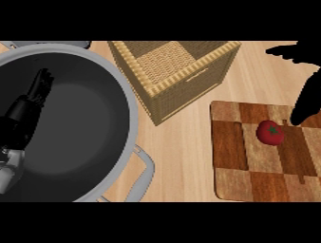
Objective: Pick the tomato from the cutting board and place it in the basket
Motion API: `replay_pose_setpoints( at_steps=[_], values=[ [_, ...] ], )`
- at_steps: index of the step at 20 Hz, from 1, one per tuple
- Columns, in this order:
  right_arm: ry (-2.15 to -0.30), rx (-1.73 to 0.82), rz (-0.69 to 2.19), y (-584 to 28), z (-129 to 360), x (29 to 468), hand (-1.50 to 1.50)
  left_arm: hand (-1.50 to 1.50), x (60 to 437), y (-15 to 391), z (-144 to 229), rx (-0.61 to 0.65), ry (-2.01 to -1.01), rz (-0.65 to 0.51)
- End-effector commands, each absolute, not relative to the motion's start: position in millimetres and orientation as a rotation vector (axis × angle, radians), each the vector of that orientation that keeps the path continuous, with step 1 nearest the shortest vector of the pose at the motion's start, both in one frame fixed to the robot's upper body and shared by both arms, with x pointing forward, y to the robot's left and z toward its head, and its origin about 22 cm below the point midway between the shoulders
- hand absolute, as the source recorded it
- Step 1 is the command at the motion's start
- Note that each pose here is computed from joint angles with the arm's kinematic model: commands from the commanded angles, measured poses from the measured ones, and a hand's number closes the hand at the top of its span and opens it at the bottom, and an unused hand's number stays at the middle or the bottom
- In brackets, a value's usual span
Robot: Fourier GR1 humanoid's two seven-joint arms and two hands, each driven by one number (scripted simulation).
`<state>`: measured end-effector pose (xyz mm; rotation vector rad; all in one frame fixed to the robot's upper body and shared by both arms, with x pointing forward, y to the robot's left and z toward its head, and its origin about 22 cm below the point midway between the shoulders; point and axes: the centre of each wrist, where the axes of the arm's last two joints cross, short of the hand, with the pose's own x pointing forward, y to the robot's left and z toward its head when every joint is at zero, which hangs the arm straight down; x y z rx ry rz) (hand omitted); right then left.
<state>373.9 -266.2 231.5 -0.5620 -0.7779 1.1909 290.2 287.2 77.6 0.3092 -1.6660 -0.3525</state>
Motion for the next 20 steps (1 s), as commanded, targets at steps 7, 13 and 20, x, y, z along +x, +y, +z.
replay_pose_setpoints(
  at_steps=[7, 13, 20],
  values=[
    [-0.550, -0.583, 1.261, -268.2, 175.1, 372.2, -1.50, 0.00, 288.1, 295.8, 70.6, 0.279, -1.706, -0.397],
    [-0.558, -0.584, 1.235, -264.8, 151.0, 365.3, -1.50, 0.00, 288.9, 302.5, 96.4, 0.302, -1.709, -0.379],
    [-0.605, -0.616, 1.242, -275.7, 130.1, 353.9, -1.50, 0.00, 283.7, 285.8, 84.7, 0.303, -1.729, -0.374]
  ],
)
